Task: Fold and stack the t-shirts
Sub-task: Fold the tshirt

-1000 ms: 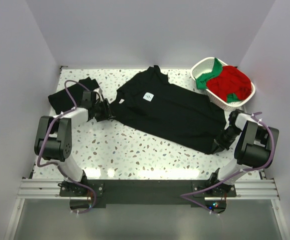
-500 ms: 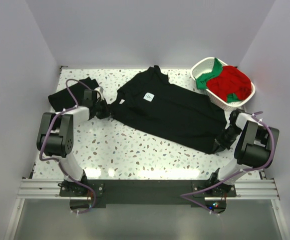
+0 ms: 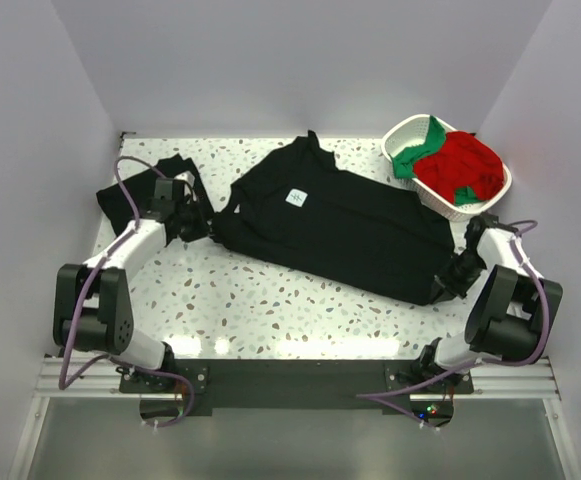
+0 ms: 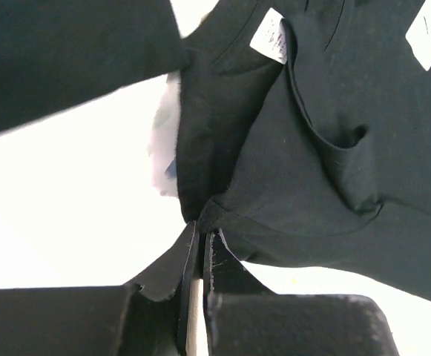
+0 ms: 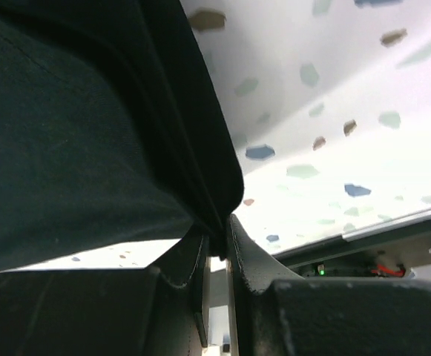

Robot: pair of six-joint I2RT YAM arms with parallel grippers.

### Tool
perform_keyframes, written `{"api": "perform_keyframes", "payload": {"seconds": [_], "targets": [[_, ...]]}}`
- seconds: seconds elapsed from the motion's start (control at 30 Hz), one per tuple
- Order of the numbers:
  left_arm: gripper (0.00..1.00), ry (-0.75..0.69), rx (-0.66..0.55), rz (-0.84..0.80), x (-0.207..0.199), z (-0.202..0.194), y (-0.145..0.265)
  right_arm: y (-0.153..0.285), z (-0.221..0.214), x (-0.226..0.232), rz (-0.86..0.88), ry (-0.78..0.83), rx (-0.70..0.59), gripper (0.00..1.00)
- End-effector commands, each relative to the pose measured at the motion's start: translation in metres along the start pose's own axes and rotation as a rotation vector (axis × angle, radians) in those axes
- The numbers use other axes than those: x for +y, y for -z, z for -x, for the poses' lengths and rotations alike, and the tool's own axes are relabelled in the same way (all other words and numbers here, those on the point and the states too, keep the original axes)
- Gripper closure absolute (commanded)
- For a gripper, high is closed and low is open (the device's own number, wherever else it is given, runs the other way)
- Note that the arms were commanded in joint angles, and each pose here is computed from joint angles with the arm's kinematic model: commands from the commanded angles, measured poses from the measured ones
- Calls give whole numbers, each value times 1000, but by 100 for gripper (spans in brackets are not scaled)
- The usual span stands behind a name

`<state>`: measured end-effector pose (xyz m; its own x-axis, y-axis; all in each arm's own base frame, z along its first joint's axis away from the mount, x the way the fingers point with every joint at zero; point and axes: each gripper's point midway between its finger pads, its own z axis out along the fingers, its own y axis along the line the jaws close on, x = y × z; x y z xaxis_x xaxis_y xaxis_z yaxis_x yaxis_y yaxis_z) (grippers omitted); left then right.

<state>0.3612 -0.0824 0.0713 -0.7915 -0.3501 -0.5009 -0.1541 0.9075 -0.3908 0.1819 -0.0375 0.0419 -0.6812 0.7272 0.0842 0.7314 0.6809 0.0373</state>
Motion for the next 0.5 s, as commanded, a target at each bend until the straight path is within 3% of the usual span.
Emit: {"api": "perform_keyframes", "payload": {"seconds": [0.0,0.47], "targets": [[100,18,24,121,23,-15,24,15,-13,-9,-18,-23,8,100],[100,70,129,233,44,-63,70,44,-50,-27,-31,-16,5,98]]}}
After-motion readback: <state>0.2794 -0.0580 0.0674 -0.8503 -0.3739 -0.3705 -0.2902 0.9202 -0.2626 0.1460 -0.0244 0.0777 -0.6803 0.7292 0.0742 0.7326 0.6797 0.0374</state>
